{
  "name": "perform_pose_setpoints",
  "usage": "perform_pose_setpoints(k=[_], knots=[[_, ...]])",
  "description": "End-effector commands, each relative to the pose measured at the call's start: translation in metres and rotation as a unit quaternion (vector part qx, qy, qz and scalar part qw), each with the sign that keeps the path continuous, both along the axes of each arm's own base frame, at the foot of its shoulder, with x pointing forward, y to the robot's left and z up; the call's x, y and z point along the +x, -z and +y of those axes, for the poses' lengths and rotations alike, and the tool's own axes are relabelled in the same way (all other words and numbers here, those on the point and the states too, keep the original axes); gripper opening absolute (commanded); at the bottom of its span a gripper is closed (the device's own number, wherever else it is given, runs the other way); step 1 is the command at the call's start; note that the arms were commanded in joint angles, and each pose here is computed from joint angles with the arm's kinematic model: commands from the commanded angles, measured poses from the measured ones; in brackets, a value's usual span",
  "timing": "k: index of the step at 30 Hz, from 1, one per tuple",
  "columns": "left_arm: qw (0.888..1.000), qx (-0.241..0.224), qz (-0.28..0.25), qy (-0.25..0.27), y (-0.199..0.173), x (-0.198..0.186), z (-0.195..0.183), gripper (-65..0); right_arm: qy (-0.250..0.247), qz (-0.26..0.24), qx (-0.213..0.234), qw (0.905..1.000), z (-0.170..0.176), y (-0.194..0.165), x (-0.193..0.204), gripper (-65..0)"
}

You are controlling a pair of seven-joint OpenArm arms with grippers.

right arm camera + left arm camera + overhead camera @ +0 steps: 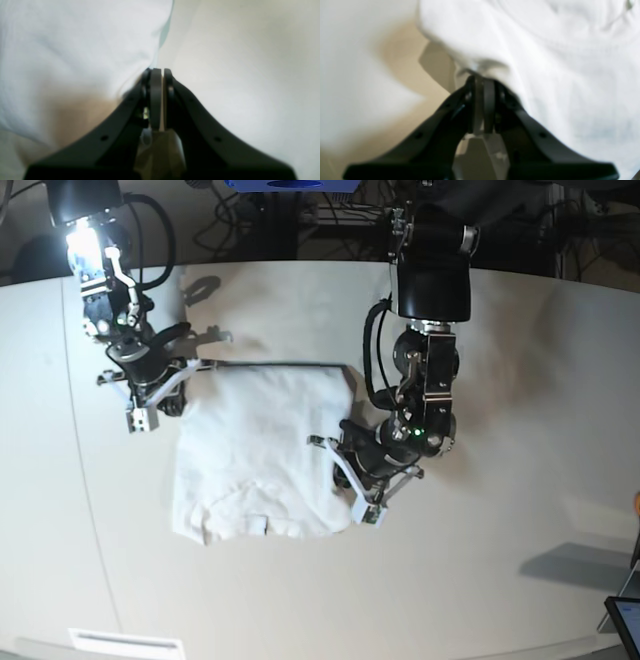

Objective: Fold the T-shirt properly
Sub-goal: 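Tuck the shirt's side edge inward with the left gripper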

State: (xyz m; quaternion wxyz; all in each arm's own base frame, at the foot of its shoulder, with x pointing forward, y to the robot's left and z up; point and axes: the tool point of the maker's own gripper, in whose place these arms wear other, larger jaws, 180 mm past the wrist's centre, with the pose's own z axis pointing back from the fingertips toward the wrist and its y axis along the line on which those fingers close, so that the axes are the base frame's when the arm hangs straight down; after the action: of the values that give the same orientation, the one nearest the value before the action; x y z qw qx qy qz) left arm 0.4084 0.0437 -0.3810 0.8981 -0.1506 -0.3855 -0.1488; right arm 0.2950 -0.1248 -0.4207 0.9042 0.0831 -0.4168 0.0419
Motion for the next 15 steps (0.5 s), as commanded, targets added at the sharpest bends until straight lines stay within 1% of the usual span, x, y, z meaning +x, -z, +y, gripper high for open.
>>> perform_pose_setpoints(k=[1,4,9,12,14,15], knots=[[0.999,-0.014,-0.032,0.004,-0.021,0.014,-0.006,-60.0,-0.01,0.052,-0.004,0.9986,0.002,0.017,-0.019,-62.5],[0.999,-0.014,-0.041,0.003,-0.029,0.021,-0.006,-60.0,-0.01,0.052,-0.004,0.9986,0.001,0.017,-0.019,-62.5],[0.999,-0.012,-0.042,0.004,-0.03,0.02,-0.005,-60.0,-0.008,0.049,-0.007,0.9987,-0.002,0.016,-0.015,-62.5],[0.999,-0.01,-0.035,-0.002,-0.023,0.016,0.001,-60.0,-0.007,0.038,-0.009,0.9992,-0.004,0.01,-0.005,-62.5],[0.999,0.001,-0.034,-0.006,-0.02,0.013,0.012,-60.0,-0.007,0.034,-0.012,0.9993,-0.006,0.007,-0.001,-62.5],[0.999,0.004,-0.036,-0.006,-0.021,0.012,0.015,-60.0,-0.007,0.03,-0.02,0.9993,-0.013,0.005,0.002,-62.5]])
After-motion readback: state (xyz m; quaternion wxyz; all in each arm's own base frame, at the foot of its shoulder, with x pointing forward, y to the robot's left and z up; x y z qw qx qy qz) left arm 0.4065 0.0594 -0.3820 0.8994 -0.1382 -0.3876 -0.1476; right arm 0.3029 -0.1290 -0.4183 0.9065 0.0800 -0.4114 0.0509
